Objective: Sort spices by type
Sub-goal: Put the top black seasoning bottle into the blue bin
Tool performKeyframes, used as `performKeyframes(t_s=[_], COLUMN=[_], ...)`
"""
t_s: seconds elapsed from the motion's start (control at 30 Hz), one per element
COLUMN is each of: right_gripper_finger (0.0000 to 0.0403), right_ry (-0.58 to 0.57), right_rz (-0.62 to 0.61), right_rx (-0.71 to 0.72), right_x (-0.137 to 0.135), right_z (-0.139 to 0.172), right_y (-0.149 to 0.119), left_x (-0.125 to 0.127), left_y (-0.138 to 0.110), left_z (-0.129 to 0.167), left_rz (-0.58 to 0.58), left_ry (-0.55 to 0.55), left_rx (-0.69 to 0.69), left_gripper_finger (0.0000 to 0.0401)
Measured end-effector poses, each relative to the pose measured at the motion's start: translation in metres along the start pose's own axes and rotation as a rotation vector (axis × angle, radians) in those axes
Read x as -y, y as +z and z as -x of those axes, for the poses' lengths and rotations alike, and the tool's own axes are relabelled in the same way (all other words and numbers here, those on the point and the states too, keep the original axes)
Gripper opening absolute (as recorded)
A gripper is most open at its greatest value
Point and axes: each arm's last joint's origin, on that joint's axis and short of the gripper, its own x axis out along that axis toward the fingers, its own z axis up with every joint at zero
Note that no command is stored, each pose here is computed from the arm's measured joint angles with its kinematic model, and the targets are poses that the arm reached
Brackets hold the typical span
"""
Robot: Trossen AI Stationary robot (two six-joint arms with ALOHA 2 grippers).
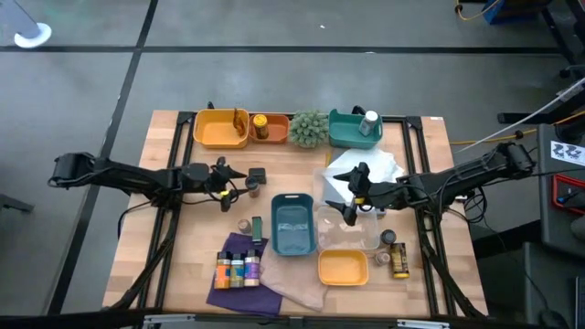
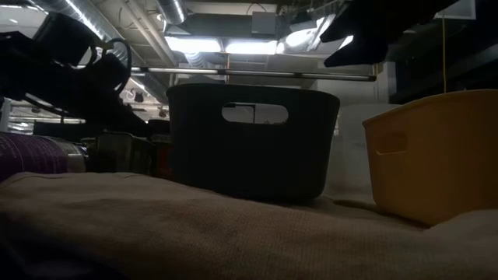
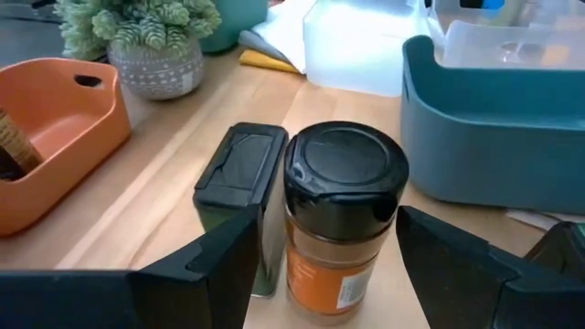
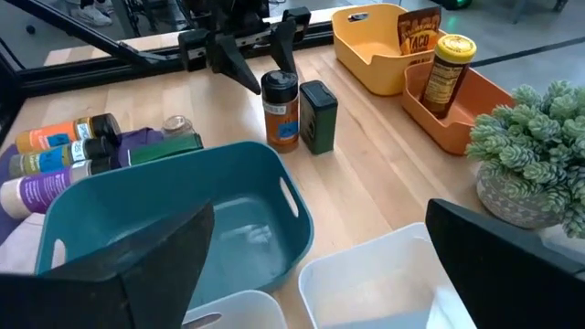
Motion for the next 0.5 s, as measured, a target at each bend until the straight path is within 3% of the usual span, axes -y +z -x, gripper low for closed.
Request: performKeyframes(t_s=[0.3, 0.5], right_gripper_finger=[0.0397, 0.0397], right_ry=[0.009, 0.012], right_rz=[0.016, 0.02], right_rx=[0.029, 0.031], right_x=[-0.002, -0.002], right_z=[-0.001, -0.001], right_y=[0.003, 0.003], left_x=[0.001, 0.001], left_y=[-0.006, -0.003], left_z=[-0.007, -0.012], left_rz=[0.02, 0.018], left_ry=[0.001, -0.003], left_rx=[-0.049, -0.008], left_gripper_finger=[0.0237, 0.0237])
